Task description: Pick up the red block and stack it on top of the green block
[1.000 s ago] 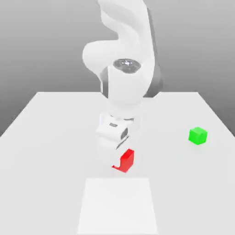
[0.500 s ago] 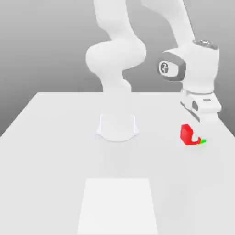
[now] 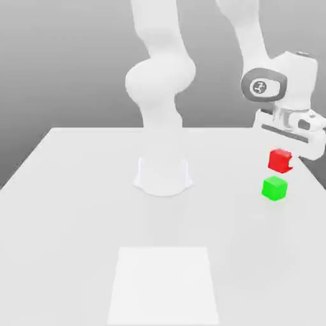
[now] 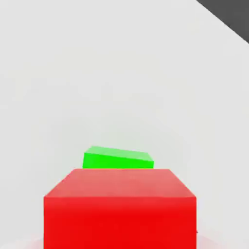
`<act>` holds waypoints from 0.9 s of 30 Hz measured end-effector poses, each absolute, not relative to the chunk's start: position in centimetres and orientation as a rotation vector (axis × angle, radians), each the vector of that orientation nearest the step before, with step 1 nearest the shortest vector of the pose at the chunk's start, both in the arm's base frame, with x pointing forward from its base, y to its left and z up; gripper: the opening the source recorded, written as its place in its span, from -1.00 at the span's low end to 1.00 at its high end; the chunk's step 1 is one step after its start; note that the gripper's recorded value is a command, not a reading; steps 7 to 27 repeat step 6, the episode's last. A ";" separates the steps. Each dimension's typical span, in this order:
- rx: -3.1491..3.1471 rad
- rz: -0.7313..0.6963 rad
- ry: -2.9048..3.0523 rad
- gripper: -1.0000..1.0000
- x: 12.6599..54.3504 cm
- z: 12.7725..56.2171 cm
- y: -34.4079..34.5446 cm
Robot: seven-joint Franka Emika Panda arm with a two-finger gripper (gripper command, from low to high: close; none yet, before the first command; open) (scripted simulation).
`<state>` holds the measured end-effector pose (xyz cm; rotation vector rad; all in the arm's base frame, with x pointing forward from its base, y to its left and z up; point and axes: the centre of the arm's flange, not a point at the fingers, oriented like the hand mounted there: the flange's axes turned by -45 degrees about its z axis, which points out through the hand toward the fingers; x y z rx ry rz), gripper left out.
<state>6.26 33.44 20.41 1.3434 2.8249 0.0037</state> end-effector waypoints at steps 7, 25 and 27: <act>1.350 -0.001 2.833 1.00 6.1 18.1 33.1; 1.350 -0.001 2.833 1.00 6.1 18.1 33.1; 1.350 -0.001 2.833 1.00 6.1 18.1 33.1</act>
